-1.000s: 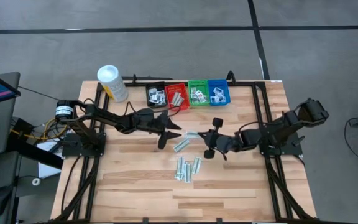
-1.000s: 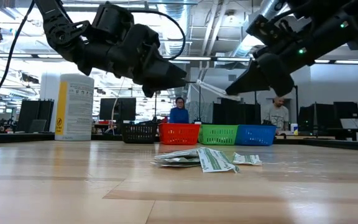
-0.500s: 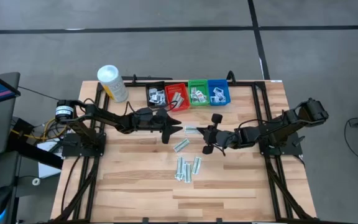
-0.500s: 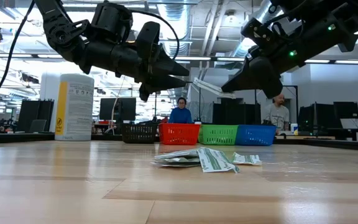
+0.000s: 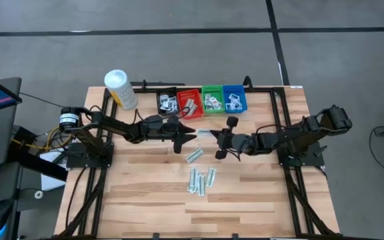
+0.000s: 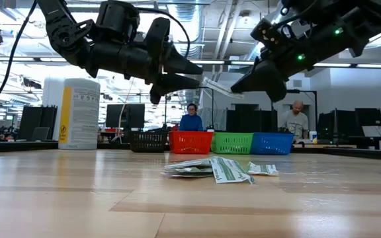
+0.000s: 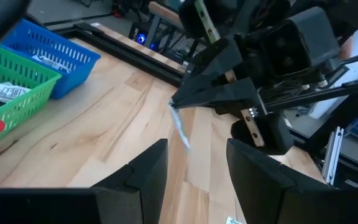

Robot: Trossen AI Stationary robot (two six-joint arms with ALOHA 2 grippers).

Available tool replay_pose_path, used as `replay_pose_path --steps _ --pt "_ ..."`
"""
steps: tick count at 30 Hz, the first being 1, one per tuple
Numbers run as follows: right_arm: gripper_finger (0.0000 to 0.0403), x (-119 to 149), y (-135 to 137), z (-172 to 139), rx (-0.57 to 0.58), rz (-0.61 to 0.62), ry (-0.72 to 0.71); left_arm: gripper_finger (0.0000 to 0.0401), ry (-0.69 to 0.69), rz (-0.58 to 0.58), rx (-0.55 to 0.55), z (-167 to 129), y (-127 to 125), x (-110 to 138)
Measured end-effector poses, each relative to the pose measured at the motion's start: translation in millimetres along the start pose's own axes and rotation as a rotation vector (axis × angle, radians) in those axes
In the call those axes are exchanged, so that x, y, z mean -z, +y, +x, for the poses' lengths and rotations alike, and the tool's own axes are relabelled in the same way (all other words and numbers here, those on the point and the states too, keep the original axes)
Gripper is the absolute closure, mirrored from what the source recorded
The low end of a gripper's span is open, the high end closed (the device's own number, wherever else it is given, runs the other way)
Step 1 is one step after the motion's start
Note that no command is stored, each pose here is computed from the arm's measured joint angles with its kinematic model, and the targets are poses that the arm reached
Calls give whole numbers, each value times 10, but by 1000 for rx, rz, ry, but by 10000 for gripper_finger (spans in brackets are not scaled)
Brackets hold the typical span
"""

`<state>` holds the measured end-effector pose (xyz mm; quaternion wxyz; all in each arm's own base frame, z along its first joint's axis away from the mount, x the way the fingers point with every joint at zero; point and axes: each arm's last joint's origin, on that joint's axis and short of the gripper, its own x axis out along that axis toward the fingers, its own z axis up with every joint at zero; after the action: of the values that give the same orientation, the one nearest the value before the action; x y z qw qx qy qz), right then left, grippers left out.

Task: Pick & Place First Aid Supplies
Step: Put the green bandage pack into the red bin

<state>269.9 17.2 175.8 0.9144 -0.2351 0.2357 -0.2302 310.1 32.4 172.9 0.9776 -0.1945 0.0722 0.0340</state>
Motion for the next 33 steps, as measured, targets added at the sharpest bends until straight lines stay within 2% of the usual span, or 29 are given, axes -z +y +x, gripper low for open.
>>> replay_pose_path --steps 15,29,33 --pt "403 -309 -98 48 4 -45 -73 236 -45 39 -18 9 27 -67" --pt "403 -323 -85 47 -40 -68 -93 236 -100 72 1 7 5 -121" --pt "403 -324 -86 47 -39 -69 -94 249 -100 72 1 7 5 -121"
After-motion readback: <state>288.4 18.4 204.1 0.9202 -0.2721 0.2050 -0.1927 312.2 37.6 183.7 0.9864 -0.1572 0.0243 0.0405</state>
